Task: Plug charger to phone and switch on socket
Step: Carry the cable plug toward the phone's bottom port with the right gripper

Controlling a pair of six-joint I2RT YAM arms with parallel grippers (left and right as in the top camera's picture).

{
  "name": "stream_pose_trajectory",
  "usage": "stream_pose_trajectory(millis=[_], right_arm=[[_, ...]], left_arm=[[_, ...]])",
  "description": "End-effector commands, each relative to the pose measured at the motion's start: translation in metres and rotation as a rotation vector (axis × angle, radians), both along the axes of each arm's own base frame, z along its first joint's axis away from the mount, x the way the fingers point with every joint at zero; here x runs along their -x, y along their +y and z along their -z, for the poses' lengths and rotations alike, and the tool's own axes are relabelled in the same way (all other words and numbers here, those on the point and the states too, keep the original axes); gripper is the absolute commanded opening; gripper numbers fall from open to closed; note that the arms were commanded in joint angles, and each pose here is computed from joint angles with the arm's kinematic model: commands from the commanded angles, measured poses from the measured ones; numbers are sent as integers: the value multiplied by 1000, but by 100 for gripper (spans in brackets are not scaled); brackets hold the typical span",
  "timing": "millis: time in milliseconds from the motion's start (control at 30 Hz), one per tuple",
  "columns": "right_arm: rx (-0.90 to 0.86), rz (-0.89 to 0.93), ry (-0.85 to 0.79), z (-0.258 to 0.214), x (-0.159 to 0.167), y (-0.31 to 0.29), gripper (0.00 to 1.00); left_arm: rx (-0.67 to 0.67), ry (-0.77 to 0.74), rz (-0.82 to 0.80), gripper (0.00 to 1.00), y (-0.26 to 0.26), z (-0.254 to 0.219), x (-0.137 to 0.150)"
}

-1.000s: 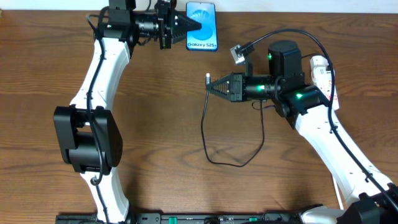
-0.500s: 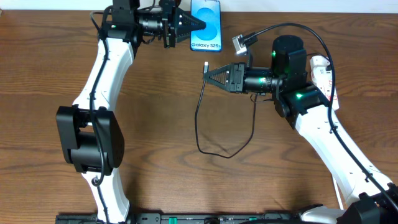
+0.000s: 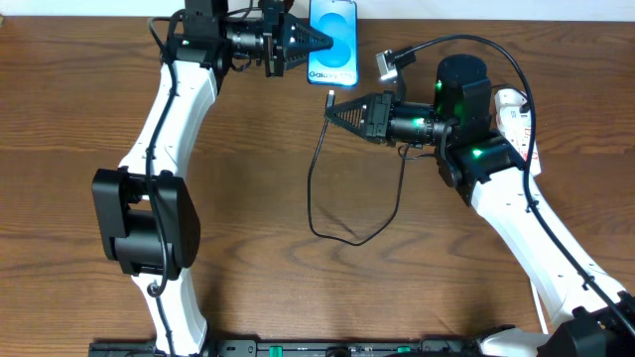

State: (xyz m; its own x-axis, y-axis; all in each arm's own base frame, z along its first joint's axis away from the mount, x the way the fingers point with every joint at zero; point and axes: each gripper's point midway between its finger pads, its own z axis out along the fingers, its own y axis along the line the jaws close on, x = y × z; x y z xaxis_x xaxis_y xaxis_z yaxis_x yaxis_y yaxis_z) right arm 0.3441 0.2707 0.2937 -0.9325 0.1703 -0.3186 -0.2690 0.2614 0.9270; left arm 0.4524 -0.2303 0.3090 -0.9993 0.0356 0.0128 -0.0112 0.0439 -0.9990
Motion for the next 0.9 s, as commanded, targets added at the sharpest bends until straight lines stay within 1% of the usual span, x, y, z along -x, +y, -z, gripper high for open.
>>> stream_pose_trajectory(millis=[0, 867], right_arm=[[-12, -1, 1, -7, 3, 1, 1], [-8, -2, 9, -5, 3, 1, 1]], left_arm=[[27, -85, 46, 7, 0, -21, 12], [27, -86, 46, 7, 0, -21, 12]])
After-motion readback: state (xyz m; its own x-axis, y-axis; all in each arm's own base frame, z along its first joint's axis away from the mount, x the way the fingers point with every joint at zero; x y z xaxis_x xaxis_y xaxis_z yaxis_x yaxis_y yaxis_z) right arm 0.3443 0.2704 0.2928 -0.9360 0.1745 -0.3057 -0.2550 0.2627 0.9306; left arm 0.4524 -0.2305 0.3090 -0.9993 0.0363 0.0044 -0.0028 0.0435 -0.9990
